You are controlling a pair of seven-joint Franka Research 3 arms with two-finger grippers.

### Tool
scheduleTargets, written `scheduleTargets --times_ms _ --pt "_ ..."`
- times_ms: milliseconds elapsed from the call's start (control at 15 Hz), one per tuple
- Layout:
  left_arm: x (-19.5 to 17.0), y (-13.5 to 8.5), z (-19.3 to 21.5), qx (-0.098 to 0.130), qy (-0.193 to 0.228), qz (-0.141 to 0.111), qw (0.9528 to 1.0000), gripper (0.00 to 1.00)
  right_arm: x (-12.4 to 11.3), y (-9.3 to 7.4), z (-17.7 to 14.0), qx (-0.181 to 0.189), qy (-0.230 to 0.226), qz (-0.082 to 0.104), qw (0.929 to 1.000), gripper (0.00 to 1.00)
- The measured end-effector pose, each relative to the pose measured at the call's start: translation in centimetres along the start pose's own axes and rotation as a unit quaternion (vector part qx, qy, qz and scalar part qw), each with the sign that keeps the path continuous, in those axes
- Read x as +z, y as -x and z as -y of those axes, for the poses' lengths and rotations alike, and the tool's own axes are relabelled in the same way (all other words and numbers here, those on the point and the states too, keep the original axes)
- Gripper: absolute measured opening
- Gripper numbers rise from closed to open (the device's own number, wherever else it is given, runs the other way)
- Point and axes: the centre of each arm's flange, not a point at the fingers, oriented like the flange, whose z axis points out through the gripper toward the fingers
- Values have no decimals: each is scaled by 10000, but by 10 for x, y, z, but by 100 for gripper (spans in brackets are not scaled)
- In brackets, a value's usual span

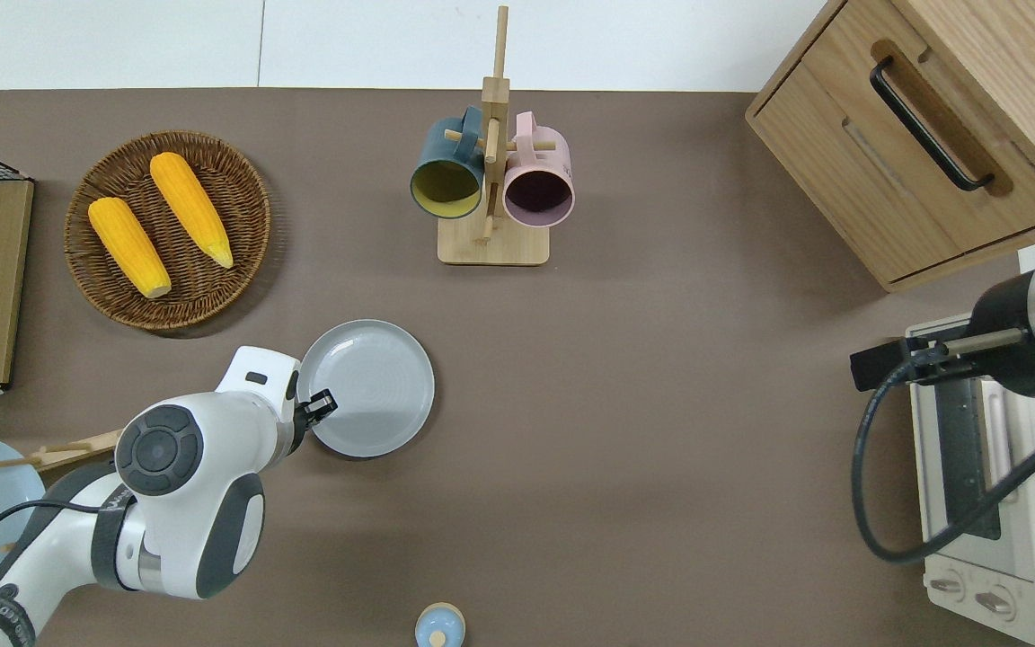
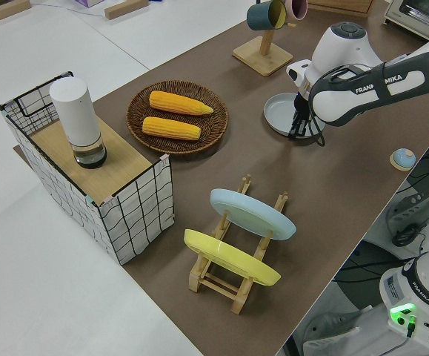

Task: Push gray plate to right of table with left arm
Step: 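Push the gray plate with the left gripper across the table toward the toaster oven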

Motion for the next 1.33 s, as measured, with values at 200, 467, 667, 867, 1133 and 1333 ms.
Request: scheduleTargets --times_ms 200,467,667,867,1133,1333 --pt "1 14 -15 -21 11 17 10000 4 0 0 0 0 0 0 10000 99" --pt "2 45 -49 -115 46 48 9999 4 0 0 0 0 0 0 10000 99" --pt "2 60 -68 -216 71 62 9997 4 0 0 0 0 0 0 10000 99" --pt "2 76 -88 -309 111 76 9994 4 0 0 0 0 0 0 10000 99" --pt "5 99 -126 -471 188 136 9986 4 0 0 0 0 0 0 10000 99" --pt "5 115 -148 -502 247 177 9983 4 0 0 0 0 0 0 10000 99"
